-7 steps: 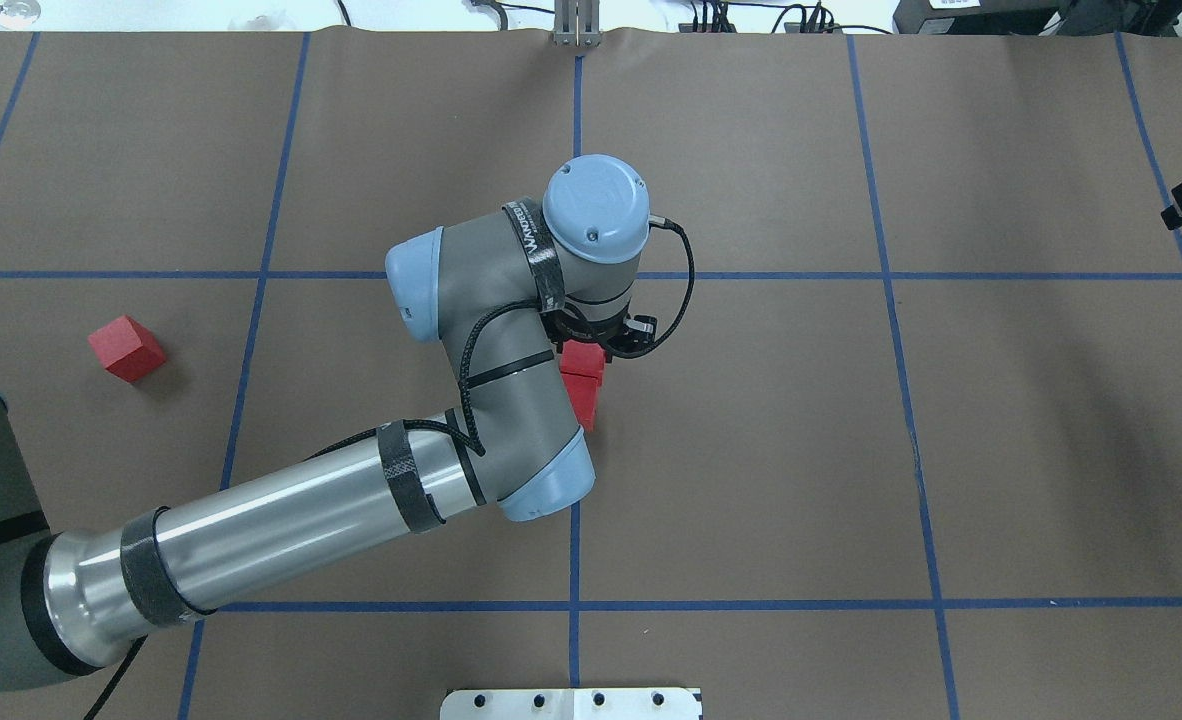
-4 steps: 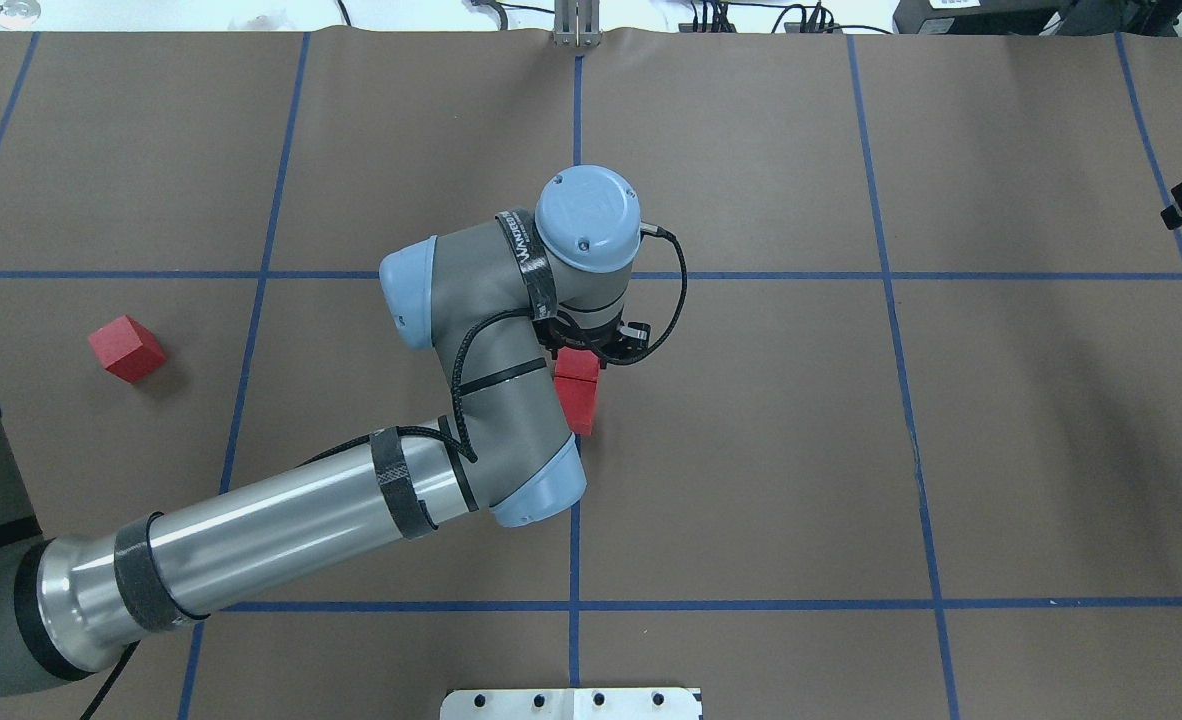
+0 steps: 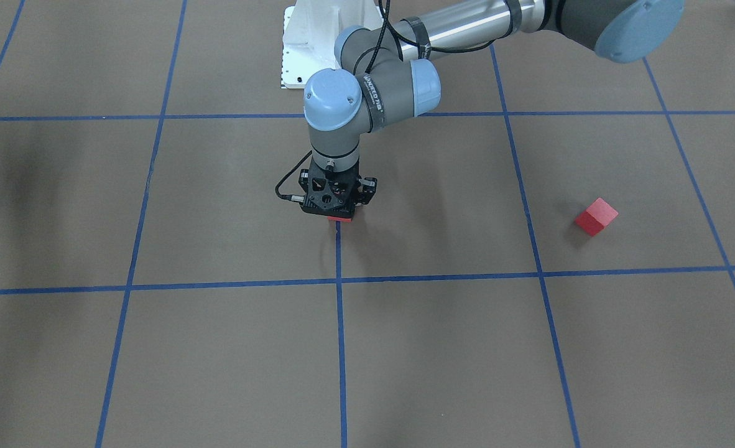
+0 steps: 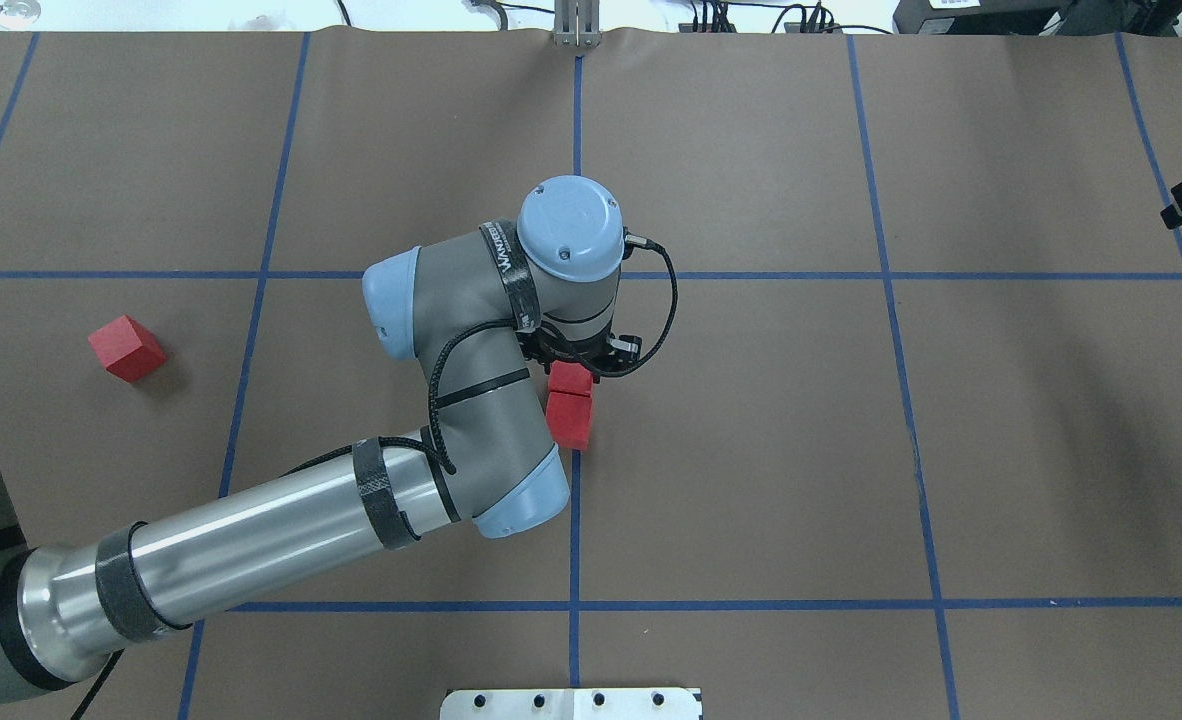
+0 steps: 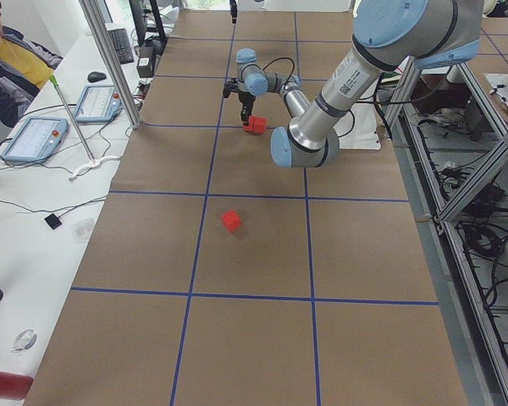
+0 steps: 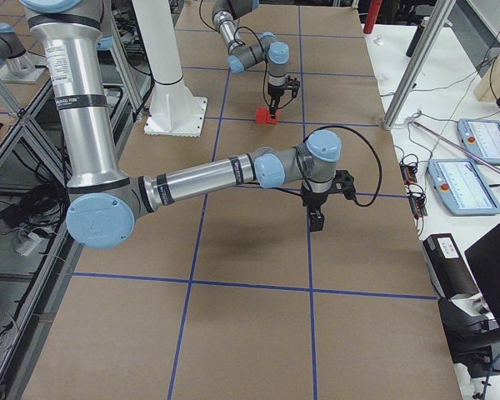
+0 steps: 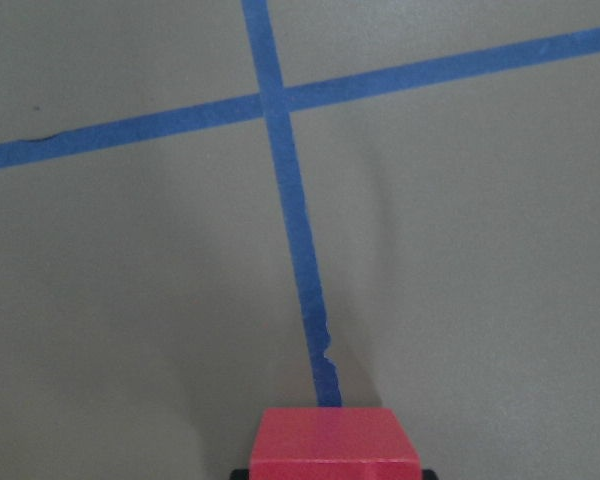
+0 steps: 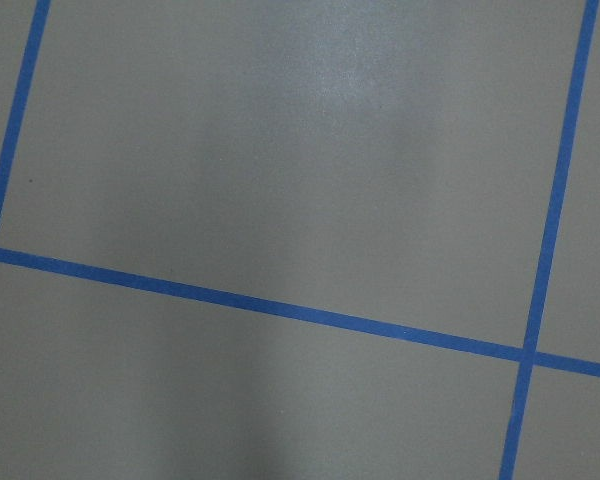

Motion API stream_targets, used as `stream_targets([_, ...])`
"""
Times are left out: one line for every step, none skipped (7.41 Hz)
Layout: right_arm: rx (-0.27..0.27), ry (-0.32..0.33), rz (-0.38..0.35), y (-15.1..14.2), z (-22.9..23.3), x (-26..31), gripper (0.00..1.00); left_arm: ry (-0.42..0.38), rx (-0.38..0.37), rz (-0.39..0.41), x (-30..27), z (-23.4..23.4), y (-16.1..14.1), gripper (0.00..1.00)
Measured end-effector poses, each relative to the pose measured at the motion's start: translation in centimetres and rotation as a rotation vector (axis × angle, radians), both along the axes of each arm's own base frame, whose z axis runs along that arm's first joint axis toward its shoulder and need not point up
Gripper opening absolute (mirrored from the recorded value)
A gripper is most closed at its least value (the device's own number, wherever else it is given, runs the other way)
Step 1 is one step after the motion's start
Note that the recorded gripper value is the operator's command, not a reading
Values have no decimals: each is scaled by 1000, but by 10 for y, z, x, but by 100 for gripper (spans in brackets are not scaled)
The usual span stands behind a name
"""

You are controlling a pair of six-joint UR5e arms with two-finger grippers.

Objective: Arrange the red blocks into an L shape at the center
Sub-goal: 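Lower the red cube against the center cube's far side and adjust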

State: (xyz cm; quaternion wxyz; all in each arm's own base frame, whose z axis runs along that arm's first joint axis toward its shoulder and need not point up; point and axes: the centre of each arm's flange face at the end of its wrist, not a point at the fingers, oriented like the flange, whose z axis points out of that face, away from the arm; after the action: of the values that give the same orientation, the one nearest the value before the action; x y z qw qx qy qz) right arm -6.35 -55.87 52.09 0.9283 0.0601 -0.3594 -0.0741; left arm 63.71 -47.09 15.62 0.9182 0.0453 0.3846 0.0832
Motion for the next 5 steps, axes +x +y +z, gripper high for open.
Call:
stream_targets([0,0,0,0,0,0,99,0,-1,2,1,0,1,10])
stream_targets([0,0,0,0,0,0,99,1,-1,4,2,0,3,11])
stream_targets([0,0,0,-1,0,0,99,1,-1,5,3,0,4,12])
stream_targets([0,0,-1,-1,0,0,99,1,-1,7,4,0,5,14])
stream_targets([0,0,-1,-1,0,0,99,2,-1,9,4,0,6,17])
